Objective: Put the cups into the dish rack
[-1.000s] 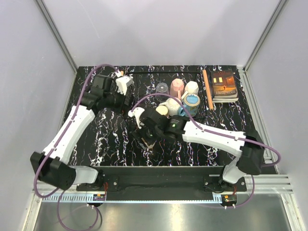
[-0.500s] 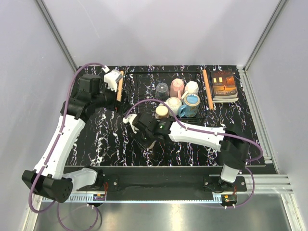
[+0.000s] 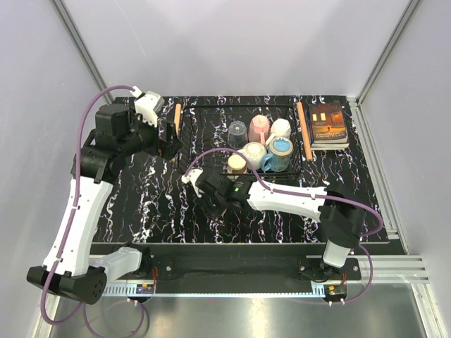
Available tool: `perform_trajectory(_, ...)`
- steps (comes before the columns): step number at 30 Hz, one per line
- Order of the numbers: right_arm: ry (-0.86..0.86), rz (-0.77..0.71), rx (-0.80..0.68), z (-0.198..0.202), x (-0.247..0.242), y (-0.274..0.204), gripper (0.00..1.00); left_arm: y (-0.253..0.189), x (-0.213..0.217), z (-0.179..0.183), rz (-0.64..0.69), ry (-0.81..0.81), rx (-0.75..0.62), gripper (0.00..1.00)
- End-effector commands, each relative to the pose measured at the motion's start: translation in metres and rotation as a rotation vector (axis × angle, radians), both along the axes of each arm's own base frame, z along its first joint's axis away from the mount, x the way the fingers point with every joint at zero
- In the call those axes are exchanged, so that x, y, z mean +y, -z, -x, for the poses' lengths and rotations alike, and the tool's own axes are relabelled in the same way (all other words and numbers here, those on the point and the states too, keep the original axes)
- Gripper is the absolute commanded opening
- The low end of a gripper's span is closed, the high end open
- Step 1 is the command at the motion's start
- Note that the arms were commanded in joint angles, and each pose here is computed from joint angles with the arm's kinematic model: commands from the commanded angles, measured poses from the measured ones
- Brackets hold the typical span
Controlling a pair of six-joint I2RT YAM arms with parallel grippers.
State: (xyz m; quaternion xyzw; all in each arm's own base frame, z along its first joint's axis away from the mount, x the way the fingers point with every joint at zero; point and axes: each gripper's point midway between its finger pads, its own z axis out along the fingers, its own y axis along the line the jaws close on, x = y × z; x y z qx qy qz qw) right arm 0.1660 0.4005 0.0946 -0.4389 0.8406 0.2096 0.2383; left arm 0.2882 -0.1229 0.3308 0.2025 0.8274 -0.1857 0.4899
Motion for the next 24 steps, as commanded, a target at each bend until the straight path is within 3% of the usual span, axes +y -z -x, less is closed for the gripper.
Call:
perform_trajectory(1, 0.006, 0.027, -0.006, 0.002, -0.008, 0.008, 0.0, -0.032, -0.002, 0.001, 0.04, 0.01, -0.091, 0.99)
perform_trajectory(4, 0.011, -0.043, -0.044, 0.0, -0.007, -0.034, 0.0, -0.039, -0.001, 0.003, 0.058, 0.005, -0.108, 0.99)
perform_trajectory(8, 0.038, -0.244, -0.111, 0.003, -0.013, -0.137, 0.0, -0.053, -0.001, 0.0, 0.094, -0.005, -0.132, 0.99)
perform_trajectory(13, 0.138, -0.448, -0.14, -0.01, -0.041, -0.216, 0.0, -0.066, 0.001, -0.009, 0.213, -0.016, -0.093, 0.99)
perform_trajectory(16, 0.167, -0.625, -0.109, -0.012, -0.055, -0.262, 0.0, -0.07, -0.003, -0.008, 0.347, 0.05, -0.016, 0.99)
perform_trajectory(20, 0.206, -0.92, -0.105, -0.027, -0.087, -0.329, 0.0, -0.073, -0.032, 0.015, 0.538, 0.333, 0.137, 0.99)
perform_trajectory(22, 0.19, -1.054, -0.132, -0.031, -0.094, -0.363, 0.0, -0.065, -0.04, 0.022, 0.633, 0.387, 0.239, 0.99)
perform_trajectory(23, 0.178, -1.098, -0.076, -0.027, -0.093, -0.371, 0.0, -0.079, -0.044, 0.028, 0.648, 0.493, 0.176, 0.99)
perform_trajectory(24, 0.187, -1.128, -0.066, -0.034, -0.097, -0.378, 0.0, -0.081, -0.048, 0.035, 0.718, 0.502, 0.262, 0.99)
